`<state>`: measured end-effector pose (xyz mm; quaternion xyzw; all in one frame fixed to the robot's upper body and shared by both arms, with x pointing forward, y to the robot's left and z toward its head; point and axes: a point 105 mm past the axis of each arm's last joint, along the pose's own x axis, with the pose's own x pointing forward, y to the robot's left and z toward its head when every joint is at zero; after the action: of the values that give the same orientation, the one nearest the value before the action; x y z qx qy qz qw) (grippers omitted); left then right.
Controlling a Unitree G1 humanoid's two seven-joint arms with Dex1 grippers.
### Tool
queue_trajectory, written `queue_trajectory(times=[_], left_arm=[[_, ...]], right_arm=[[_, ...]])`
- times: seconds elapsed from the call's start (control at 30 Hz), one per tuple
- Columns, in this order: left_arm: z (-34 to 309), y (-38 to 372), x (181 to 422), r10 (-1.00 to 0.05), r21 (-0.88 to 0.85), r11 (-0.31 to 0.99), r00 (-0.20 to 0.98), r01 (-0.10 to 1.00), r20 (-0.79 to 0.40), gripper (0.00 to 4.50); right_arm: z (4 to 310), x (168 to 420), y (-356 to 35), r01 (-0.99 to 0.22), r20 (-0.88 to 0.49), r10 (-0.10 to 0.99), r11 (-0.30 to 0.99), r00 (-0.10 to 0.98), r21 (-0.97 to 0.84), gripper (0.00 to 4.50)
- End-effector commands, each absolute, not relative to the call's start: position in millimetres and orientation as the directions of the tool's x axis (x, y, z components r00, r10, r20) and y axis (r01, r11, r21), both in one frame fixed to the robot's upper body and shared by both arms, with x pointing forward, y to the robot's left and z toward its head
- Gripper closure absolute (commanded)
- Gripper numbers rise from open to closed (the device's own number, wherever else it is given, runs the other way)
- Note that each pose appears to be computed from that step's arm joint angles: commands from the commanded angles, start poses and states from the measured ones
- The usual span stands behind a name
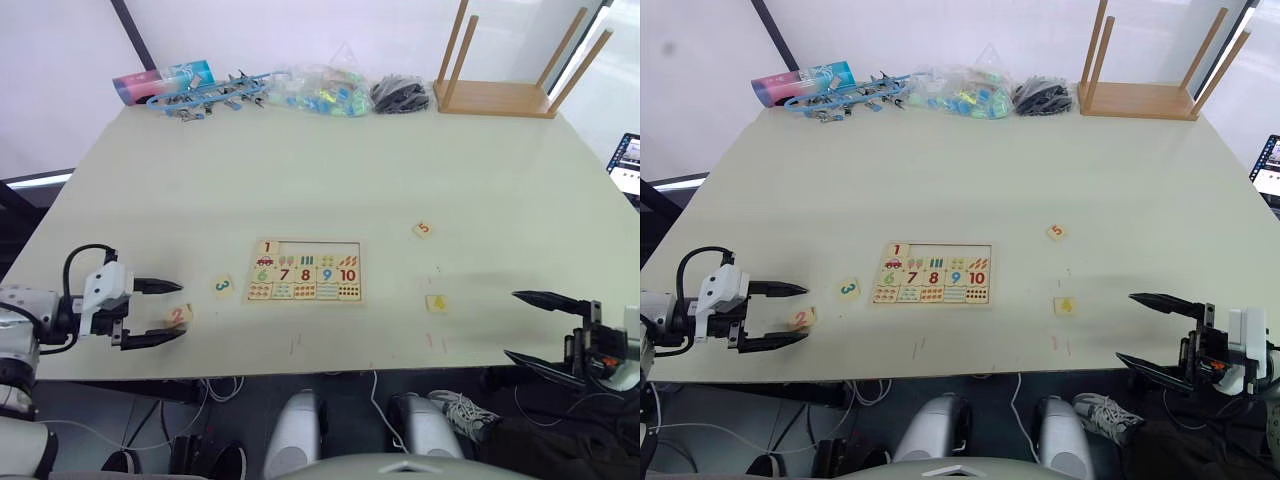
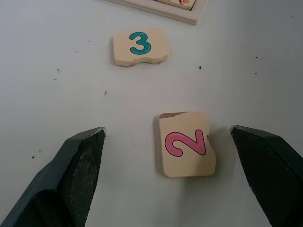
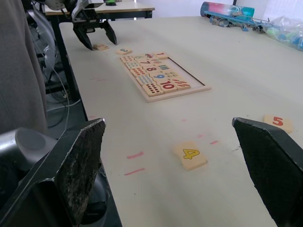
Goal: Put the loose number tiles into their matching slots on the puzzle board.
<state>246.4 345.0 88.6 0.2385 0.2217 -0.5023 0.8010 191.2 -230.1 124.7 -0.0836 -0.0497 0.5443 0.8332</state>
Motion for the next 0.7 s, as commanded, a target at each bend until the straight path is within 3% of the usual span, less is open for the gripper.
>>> queue_trajectory(times=[0.03, 0.23, 0.33, 0.43, 0.5, 0.7], left_arm=[[79.7, 349.8, 236.1, -0.699, 0.124, 0.390, 0.381, 0.912, -0.605, 0.03], [73.8, 352.2, 231.4, -0.692, 0.128, 0.397, 0.388, 0.909, -0.609, 0.03], [71.8, 352.5, 229.6, -0.692, 0.113, 0.400, 0.380, 0.910, -0.614, 1.27], [71.1, 352.1, 229.3, -0.696, 0.101, 0.408, 0.381, 0.907, -0.609, 2.84], [71.0, 351.3, 229.5, -0.699, 0.098, 0.407, 0.379, 0.908, -0.606, 3.49], [82.8, 349.2, 238.5, -0.709, 0.139, 0.406, 0.407, 0.903, -0.577, 3.48]], right_arm=[[133.2, 191.5, -233.3, -0.892, -0.008, 0.917, 0.386, 0.399, -0.235, 0.00], [135.8, 192.3, -235.6, -0.892, -0.016, 0.917, 0.383, 0.398, -0.241, 0.00], [136.9, 192.9, -236.2, -0.892, -0.017, 0.918, 0.382, 0.397, -0.242, 0.00], [138.0, 194.0, -235.5, -0.893, -0.019, 0.918, 0.379, 0.395, -0.243, 0.00], [138.2, 194.2, -234.8, -0.893, -0.017, 0.919, 0.379, 0.394, -0.242, 0.00], [136.9, 193.4, -231.4, -0.892, -0.002, 0.917, 0.388, 0.399, -0.234, 0.00]])
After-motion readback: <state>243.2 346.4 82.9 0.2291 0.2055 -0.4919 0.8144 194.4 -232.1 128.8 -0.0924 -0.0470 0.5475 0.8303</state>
